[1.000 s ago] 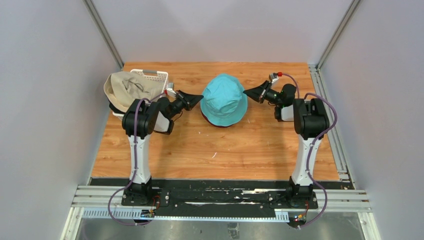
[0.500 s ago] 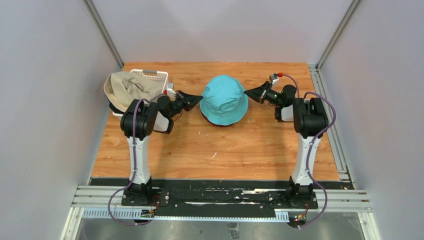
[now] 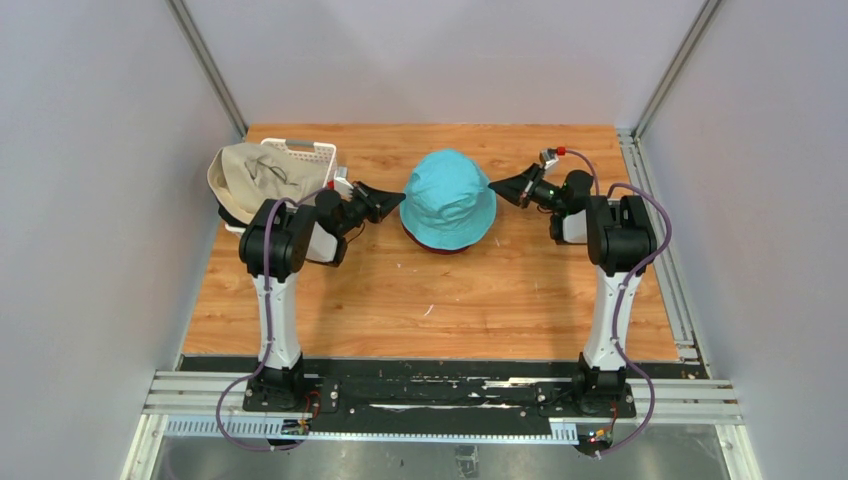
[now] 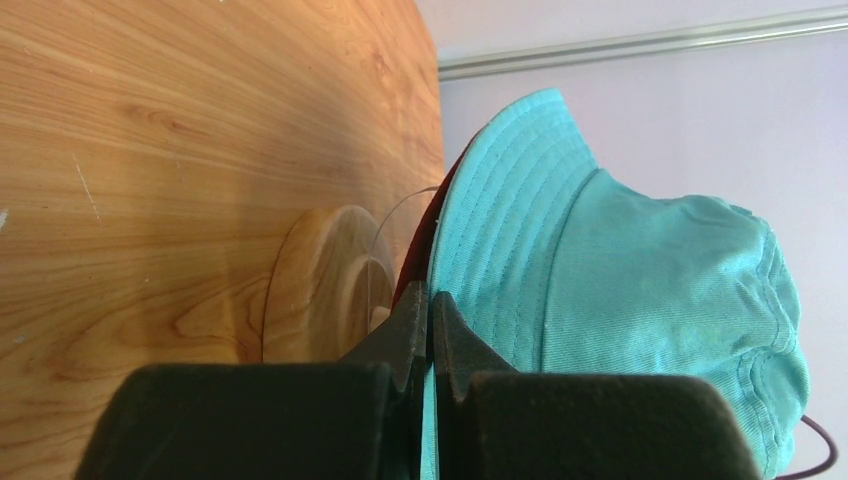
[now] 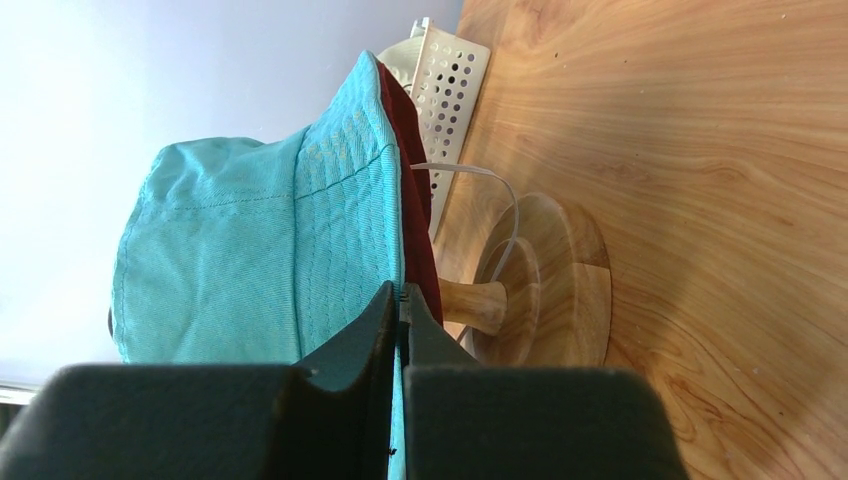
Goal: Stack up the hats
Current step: Stack the hat on the hat.
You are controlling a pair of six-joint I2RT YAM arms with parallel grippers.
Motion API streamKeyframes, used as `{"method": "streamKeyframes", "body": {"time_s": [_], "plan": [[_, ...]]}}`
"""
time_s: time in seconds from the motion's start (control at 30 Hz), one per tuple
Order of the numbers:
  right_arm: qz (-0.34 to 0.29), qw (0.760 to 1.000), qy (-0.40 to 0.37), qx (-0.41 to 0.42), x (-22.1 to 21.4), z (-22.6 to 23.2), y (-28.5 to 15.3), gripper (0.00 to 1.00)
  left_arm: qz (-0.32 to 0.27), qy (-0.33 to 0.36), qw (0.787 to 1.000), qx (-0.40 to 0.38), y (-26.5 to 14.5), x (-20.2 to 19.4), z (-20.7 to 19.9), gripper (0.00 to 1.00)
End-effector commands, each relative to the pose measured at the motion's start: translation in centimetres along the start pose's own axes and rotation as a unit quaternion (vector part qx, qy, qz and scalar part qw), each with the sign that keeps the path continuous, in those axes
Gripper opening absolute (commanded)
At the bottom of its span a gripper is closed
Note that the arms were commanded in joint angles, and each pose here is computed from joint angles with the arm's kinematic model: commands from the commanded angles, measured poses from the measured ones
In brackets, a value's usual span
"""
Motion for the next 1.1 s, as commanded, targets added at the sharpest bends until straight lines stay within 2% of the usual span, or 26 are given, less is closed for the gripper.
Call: {"method": "streamKeyframes", "body": {"time_s": [0.0, 0.3, 0.4, 0.47, 0.57, 0.67, 0.77, 0.93, 1.07], "plan": [[-0.033, 0.998, 0.025, -0.039, 0.8, -3.1, -1.6, 0.01, -0.002, -0.035, 0.993, 0.108, -1.4, -0.6, 4.1, 0.00], [-0.040, 0.998, 0.032, -0.044, 0.6, -3.7, -2.2, 0.01, 0.000, -0.035, 0.994, 0.105, -1.4, -0.6, 4.1, 0.00], [-0.039, 0.998, 0.024, -0.035, 0.7, -3.1, -2.2, 0.01, -0.012, -0.024, 0.998, 0.058, -1.1, 0.0, 2.9, 0.00], [-0.037, 0.999, 0.018, -0.034, 0.8, -2.7, -2.1, 0.01, -0.016, -0.028, 0.999, 0.018, -0.8, 0.5, 1.9, 0.08], [-0.036, 0.999, 0.012, -0.033, 0.8, -2.3, -2.1, 0.01, -0.024, -0.029, 0.999, -0.021, -0.5, 1.1, 0.7, 0.26], [-0.036, 0.999, 0.006, -0.032, 0.8, -1.9, -2.1, 0.02, -0.027, -0.013, 0.999, -0.031, -0.5, 1.6, -0.4, 0.33], [-0.034, 0.999, -0.002, -0.032, 0.8, -1.5, -2.2, 0.11, -0.026, 0.004, 0.999, -0.029, -0.6, 2.0, -1.4, 0.39], [-0.037, 0.998, -0.027, -0.039, 1.0, 0.1, -2.2, 0.30, -0.025, 0.030, 0.999, -0.005, -1.0, 2.6, -2.8, 0.41], [-0.037, 0.997, -0.060, -0.044, 1.3, 2.5, -2.2, 0.44, -0.025, 0.064, 0.996, 0.053, -1.7, 3.1, -3.5, 0.45]]}}
Point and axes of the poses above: each gripper's point midway between its finger pads, its own y axis out along the fingers, its own z axis along the line the jaws close on, x = y × z, the point moved 9 cm from there along -y, back along the fingers, and after that the axes turned 13 degrees about y, right-handed, at the moved point
